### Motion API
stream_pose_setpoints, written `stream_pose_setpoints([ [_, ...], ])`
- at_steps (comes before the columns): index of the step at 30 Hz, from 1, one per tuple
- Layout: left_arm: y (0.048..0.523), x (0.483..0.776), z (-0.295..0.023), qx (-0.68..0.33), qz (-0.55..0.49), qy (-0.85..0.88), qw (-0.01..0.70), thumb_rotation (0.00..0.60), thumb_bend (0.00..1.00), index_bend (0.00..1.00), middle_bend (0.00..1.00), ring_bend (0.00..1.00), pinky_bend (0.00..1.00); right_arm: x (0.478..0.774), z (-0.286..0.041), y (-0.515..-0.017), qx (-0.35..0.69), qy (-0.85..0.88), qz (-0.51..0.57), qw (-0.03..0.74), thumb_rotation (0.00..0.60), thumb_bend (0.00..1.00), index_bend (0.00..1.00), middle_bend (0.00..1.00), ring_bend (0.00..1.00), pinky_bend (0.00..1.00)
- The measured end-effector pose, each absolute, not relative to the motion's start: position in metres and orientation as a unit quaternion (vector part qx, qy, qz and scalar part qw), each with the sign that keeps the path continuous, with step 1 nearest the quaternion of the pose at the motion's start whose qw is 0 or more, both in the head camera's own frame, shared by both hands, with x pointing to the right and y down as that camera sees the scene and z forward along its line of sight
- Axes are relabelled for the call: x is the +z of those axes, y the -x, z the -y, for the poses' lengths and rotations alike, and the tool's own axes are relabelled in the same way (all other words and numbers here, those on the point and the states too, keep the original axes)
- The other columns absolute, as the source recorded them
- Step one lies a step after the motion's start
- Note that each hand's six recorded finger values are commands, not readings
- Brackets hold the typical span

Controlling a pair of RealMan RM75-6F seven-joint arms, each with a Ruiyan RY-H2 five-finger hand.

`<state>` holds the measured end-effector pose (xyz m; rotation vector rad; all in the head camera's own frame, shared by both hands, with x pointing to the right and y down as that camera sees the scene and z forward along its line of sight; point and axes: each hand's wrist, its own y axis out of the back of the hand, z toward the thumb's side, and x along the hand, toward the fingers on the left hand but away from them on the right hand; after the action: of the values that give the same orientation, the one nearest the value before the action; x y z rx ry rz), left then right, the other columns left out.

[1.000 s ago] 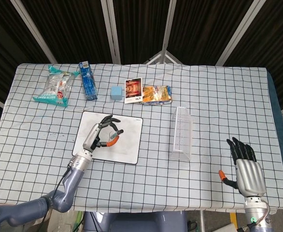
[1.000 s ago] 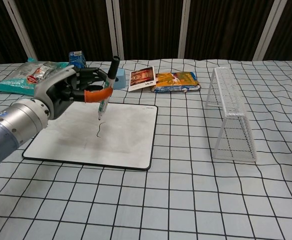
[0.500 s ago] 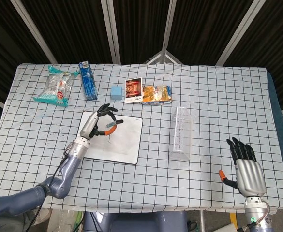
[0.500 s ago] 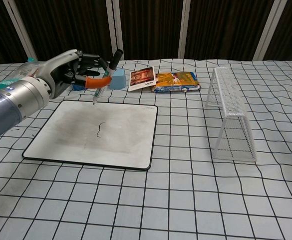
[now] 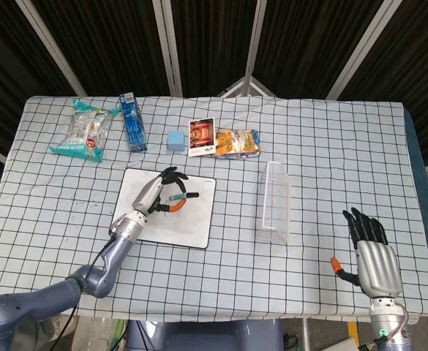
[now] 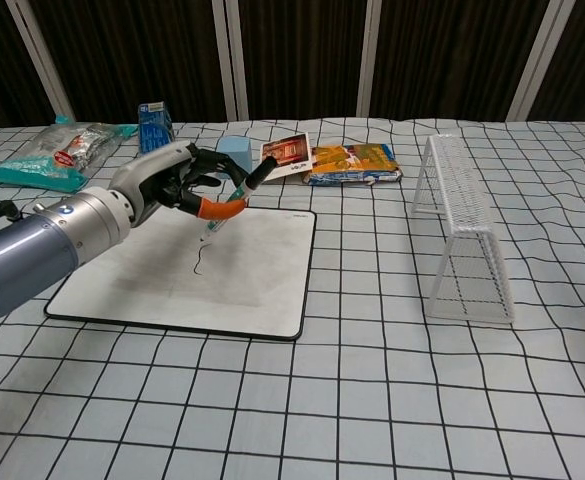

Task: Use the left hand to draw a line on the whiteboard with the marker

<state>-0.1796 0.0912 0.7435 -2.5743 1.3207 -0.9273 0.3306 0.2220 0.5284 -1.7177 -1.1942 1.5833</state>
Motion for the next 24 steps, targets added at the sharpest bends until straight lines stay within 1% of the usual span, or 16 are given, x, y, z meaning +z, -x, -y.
stream_pose_setpoints([
  [4, 0.1793, 0.7455, -0.0917, -0.302, -0.436, 0.846, 0.048, 0.600, 0.56, 0.71, 0.26, 0.07, 0.10, 0.5284, -0.2220, -0.3306, 0.583, 0.633, 0.440, 0.256, 0.600, 0.30, 0.00, 0.00, 0.00, 0.00],
  [13, 0.1786, 0.7480, -0.0915, -0.287, -0.450, 0.846, 0.016, 0.600, 0.56, 0.71, 0.26, 0.07, 0.10, 0.5284, -0.2220, -0.3306, 0.583, 0.633, 0.440, 0.256, 0.600, 0.30, 0.00, 0.00, 0.00, 0.00],
  [24, 0.1841, 0.7538, -0.0887, -0.279, -0.463, 0.841, 0.001, 0.600, 0.57, 0.71, 0.26, 0.07, 0.10, 0.5284, -0.2220, -0.3306, 0.583, 0.633, 0.440, 0.256, 0.600, 0.30, 0.00, 0.00, 0.00, 0.00],
])
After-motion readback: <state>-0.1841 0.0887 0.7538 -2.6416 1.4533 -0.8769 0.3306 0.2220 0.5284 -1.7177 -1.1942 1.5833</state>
